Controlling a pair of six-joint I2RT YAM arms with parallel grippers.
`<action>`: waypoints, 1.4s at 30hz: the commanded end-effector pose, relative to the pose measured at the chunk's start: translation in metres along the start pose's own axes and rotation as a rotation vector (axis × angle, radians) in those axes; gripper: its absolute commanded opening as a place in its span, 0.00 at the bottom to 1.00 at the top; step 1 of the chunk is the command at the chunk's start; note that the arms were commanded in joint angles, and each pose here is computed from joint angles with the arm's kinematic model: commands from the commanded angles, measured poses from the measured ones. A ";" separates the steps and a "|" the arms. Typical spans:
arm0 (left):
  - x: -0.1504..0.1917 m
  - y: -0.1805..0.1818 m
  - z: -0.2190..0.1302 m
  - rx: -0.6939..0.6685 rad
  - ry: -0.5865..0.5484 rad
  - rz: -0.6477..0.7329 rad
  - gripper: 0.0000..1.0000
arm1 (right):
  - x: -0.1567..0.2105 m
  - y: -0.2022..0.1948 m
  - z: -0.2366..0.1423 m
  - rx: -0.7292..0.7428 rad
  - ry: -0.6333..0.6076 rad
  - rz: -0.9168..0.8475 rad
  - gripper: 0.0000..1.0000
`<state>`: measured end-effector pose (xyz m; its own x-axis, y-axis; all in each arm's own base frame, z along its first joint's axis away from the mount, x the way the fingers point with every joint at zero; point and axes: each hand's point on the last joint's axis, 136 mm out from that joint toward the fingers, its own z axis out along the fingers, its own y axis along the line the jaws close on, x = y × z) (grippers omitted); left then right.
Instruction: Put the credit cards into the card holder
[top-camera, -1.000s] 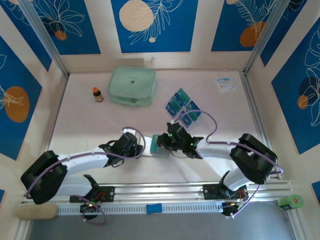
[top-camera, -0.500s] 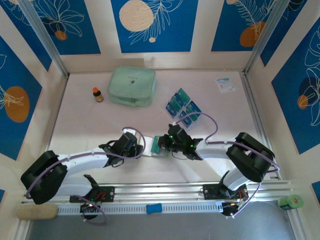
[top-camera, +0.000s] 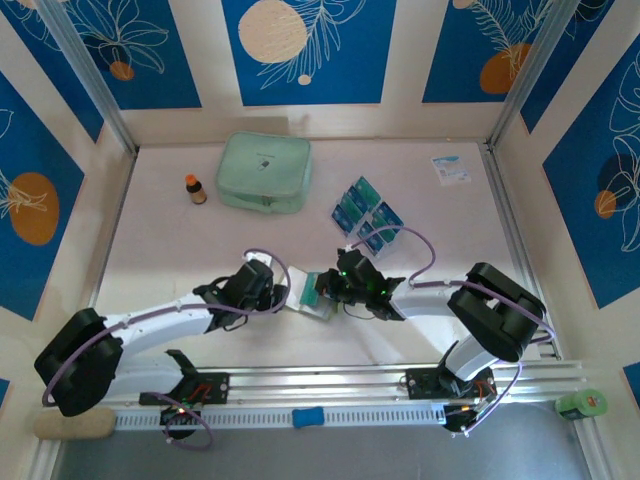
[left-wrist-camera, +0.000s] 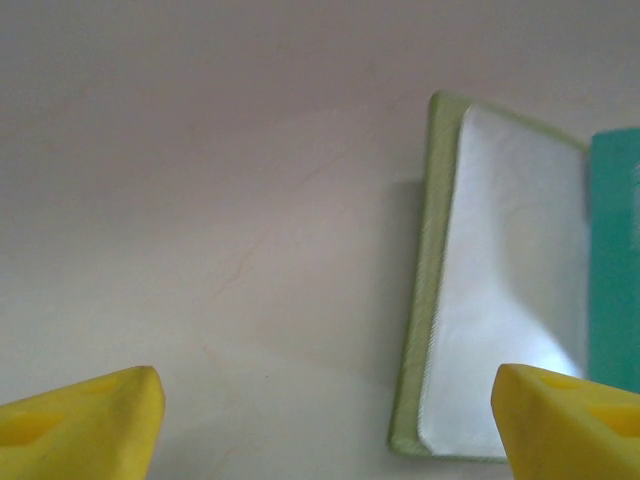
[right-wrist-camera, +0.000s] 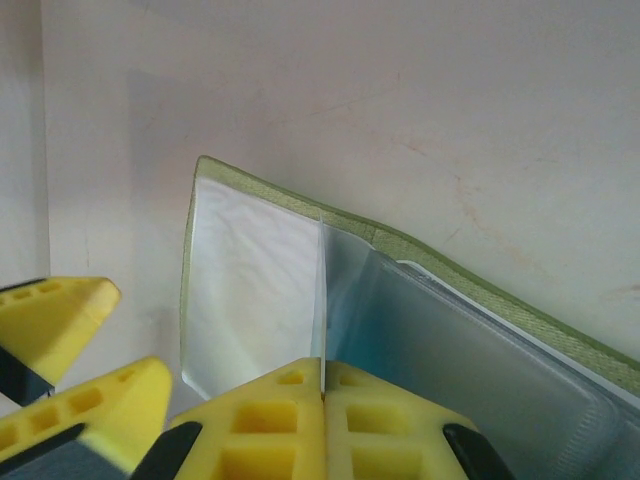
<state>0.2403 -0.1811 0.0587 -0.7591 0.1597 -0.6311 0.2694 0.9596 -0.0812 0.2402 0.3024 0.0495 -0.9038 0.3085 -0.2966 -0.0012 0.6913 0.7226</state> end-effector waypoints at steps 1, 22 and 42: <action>-0.023 -0.009 -0.001 0.011 -0.020 0.057 0.85 | 0.006 -0.008 0.001 0.007 0.024 0.001 0.00; -0.005 0.003 0.034 -0.070 0.102 0.111 0.86 | -0.004 0.014 -0.016 -0.083 0.037 -0.036 0.00; -0.001 0.006 0.027 -0.059 0.080 0.057 0.85 | -0.008 0.028 -0.005 -0.134 0.059 -0.038 0.00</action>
<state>0.2532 -0.1808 0.0302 -0.7951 0.2496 -0.5528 0.2933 0.9560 0.0098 0.2421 0.3019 0.0635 -0.9243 0.2681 -0.2715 -0.0411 0.6376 0.7693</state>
